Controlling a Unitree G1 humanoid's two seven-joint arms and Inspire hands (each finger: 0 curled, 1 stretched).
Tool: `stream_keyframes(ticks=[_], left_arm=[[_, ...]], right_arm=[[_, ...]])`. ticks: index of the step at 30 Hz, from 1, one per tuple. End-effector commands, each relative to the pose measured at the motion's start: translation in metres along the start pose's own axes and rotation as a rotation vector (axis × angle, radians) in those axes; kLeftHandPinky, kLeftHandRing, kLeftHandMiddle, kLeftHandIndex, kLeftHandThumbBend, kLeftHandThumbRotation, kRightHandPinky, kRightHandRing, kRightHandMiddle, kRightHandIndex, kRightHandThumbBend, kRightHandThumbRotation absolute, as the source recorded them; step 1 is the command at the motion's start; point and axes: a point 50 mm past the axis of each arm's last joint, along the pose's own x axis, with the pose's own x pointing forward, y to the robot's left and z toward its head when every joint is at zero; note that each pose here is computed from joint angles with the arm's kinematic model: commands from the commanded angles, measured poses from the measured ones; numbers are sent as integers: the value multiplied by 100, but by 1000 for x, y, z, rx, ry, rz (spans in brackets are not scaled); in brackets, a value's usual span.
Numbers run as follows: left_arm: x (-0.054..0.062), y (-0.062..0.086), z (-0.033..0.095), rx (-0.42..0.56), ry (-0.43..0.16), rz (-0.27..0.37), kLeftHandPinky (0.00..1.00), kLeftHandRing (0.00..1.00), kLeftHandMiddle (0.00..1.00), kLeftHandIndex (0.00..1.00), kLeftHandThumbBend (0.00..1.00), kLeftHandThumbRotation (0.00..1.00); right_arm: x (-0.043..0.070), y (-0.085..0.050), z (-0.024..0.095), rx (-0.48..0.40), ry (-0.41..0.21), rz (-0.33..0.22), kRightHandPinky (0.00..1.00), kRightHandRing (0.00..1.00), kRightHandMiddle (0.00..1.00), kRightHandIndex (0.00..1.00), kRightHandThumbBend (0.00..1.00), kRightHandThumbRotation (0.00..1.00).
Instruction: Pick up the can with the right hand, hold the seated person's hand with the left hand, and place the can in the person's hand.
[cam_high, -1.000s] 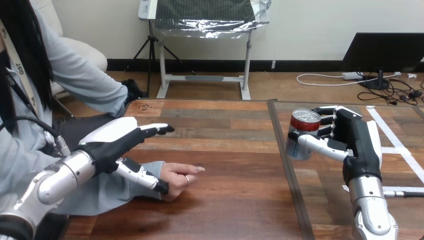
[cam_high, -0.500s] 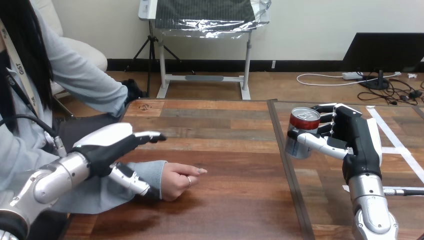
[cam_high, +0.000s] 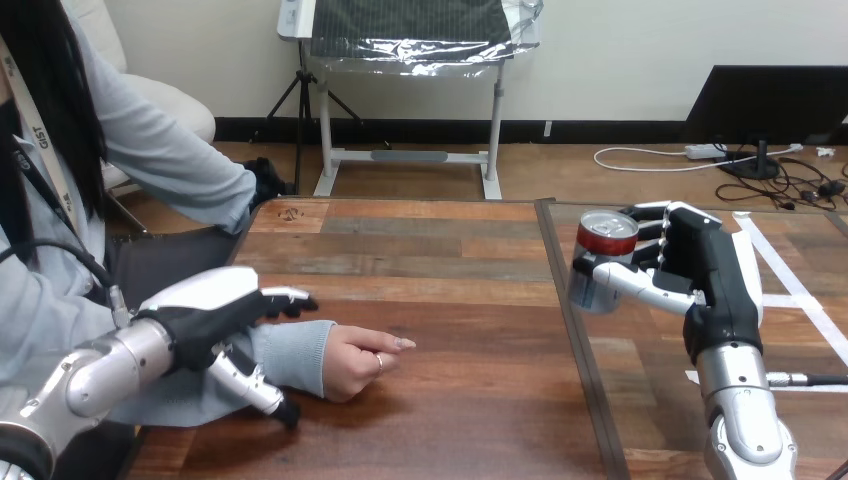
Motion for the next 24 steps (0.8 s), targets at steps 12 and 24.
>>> stream_keyframes(ticks=[12,24], left_arm=[[5,39,11,80,-48,99,43,50,56,76,100,23],[5,39,16,81,-77,123,31,36,43,69,100,20]], right_arm=[[29,-4,47,22,-229,-20,30,35,42,49,71,0],[28,-3,45,40,-220,-15,30,35,43,49,70,0]])
